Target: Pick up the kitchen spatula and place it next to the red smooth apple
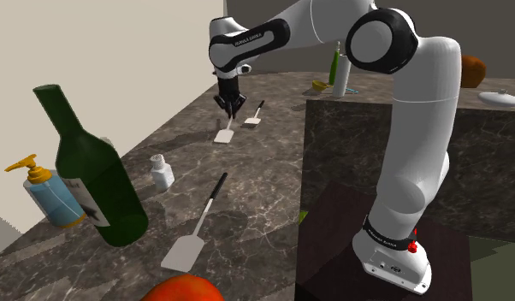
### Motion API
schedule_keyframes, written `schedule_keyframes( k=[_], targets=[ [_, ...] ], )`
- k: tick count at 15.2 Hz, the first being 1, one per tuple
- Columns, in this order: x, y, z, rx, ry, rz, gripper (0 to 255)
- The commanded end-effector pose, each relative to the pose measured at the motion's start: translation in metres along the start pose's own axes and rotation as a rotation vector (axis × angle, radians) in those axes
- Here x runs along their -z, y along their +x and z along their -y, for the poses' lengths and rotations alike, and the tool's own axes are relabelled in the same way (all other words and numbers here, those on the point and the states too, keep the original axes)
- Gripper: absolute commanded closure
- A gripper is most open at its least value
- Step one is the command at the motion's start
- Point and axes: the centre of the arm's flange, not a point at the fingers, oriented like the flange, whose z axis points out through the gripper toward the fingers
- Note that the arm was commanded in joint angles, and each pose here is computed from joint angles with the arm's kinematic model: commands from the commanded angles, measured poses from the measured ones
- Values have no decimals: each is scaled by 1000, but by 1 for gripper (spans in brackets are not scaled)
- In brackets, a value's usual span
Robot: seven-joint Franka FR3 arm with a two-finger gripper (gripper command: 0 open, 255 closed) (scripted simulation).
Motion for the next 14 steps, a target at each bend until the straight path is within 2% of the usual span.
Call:
schedule_keyframes(
  k=[1, 14],
  targets=[
    [11, 1, -1, 0, 0, 0, 255],
    [79, 6, -1, 0, 0, 0, 255]
  ],
)
